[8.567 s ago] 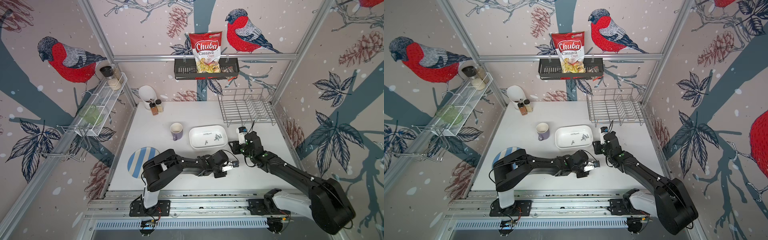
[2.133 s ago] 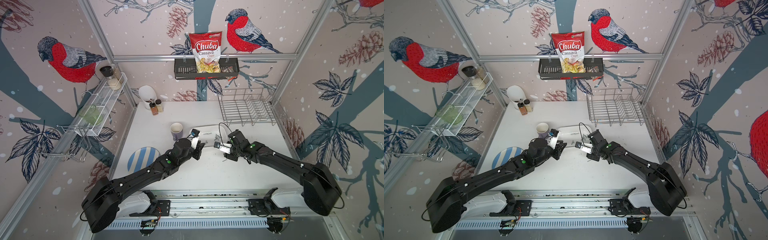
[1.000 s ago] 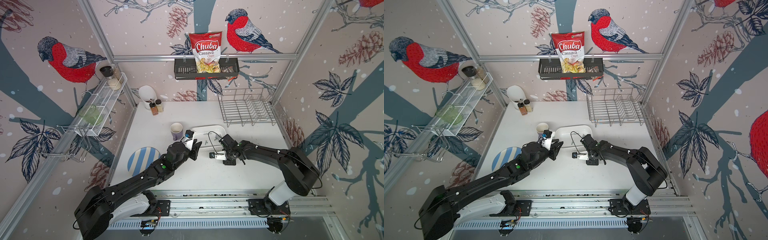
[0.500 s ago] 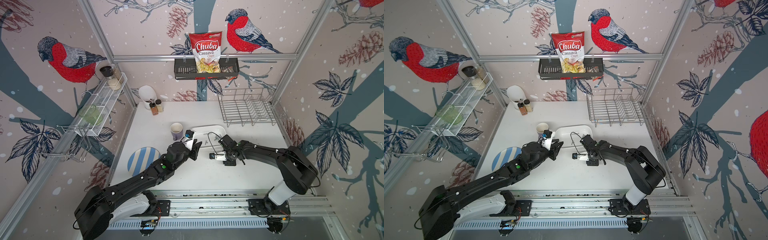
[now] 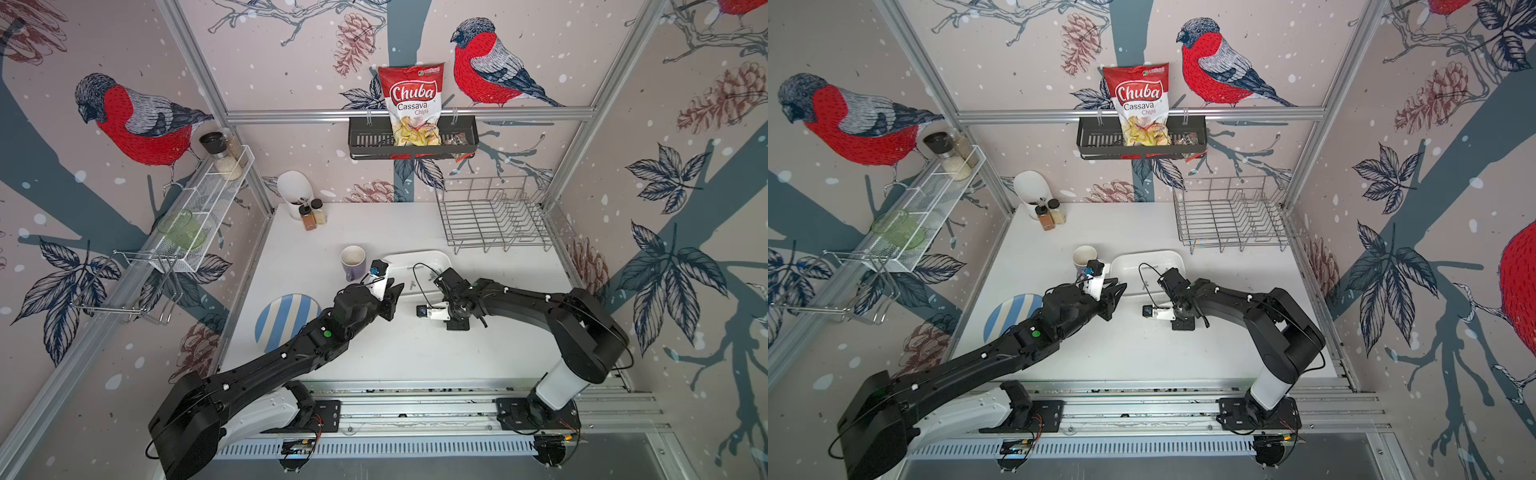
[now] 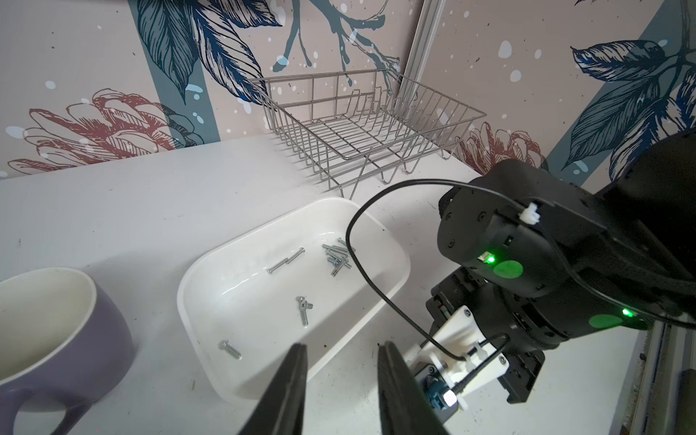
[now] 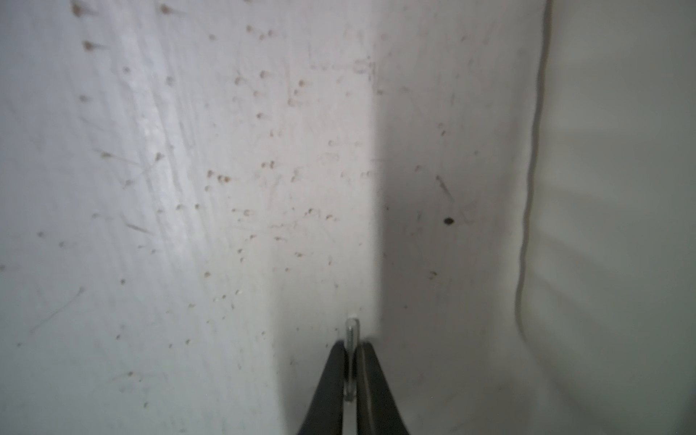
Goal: Put the screws on the desktop into the storage box
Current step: Pick up the screw from the center of the board.
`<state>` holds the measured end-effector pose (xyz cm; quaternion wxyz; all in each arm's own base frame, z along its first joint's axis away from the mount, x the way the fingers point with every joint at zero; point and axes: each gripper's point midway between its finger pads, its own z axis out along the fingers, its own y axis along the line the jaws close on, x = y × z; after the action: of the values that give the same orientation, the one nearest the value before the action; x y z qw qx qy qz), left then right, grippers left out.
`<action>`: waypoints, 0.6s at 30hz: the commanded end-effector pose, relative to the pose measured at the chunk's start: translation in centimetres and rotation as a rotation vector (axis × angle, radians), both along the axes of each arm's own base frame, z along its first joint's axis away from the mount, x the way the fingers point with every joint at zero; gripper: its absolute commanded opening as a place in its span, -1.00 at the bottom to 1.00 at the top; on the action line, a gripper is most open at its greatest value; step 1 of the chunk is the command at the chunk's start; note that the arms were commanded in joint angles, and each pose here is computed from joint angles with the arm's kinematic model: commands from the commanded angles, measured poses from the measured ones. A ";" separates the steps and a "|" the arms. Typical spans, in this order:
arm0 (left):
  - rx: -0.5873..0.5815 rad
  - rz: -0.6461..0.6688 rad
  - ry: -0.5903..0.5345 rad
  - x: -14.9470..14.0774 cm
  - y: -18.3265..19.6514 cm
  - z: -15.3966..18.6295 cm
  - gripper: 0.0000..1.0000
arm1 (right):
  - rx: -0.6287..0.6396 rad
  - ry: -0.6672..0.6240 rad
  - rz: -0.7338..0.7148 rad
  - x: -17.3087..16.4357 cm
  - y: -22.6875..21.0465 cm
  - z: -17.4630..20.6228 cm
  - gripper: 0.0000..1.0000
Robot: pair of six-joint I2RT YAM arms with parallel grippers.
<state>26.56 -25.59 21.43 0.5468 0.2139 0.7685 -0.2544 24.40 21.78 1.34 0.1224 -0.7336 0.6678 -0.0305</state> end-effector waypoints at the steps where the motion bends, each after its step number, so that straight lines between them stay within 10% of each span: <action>1: -0.027 -0.011 -0.033 0.0 -0.3 1.2 -0.28 | -0.065 0.069 0.002 -1.4 -1.3 -1.2 -0.96; 18: -0.035 -0.010 -0.032 -0.1 -0.2 1.3 -0.27 | 0.108 -0.003 -0.040 -0.2 1.6 3.3 -1.00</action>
<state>26.47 -25.51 21.87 0.5511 0.2124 0.7648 -0.2573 24.33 22.51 3.35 0.1406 -0.7246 0.6744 -0.0200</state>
